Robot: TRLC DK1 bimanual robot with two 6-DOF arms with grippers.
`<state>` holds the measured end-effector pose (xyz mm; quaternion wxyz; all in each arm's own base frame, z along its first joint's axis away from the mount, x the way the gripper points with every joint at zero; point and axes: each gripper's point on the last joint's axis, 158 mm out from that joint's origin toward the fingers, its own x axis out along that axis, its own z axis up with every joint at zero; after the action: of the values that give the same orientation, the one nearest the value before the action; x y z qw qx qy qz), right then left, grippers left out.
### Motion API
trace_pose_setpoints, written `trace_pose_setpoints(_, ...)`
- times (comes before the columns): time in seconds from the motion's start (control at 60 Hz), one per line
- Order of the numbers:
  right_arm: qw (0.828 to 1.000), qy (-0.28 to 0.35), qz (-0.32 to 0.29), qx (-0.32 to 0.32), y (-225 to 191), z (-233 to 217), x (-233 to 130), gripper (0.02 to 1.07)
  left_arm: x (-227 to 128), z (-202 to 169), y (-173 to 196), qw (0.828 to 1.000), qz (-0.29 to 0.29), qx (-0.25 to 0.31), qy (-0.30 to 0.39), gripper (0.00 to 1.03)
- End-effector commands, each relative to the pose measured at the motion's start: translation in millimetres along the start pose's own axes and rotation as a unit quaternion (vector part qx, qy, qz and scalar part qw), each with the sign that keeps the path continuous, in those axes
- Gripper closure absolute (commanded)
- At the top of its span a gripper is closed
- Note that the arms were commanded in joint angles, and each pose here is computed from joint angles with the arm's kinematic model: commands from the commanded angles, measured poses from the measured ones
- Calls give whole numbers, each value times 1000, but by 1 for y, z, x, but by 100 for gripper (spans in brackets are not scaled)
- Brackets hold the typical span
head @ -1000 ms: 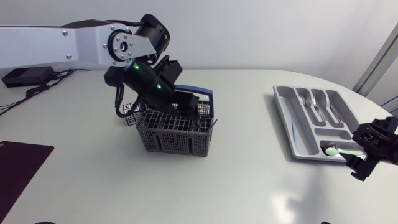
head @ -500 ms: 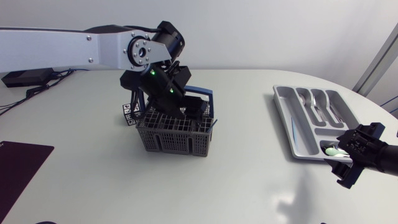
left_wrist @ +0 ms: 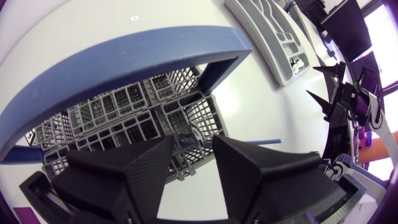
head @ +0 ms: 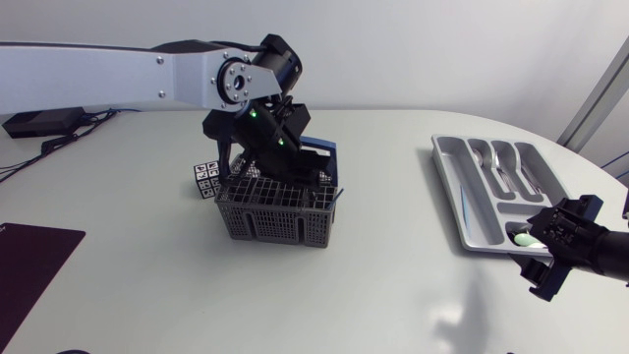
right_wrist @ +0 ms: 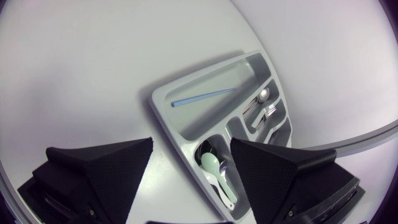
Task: Transfer all utensils from the basket to the drawer tray.
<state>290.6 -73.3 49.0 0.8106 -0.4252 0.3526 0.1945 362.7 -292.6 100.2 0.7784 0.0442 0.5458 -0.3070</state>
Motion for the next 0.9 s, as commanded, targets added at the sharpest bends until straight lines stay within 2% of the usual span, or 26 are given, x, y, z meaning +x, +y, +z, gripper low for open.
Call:
trace_pose_setpoints(0.0,1000,2,12,11,13,-2,1,17,6,2,-1,1000,1,-13,7,77)
trace_pose_setpoints(0.333,1000,1,10,8,14,-1,0,17,11,1,-2,1000,1,-12,11,99)
trace_pose_setpoints(0.633,1000,2,9,2,14,-1,-1,17,8,-2,-3,1000,-4,-10,16,100)
trace_pose_setpoints(0.883,1000,3,8,-1,15,-2,-1,17,-3,-3,-20,999,-44,3,13,100)
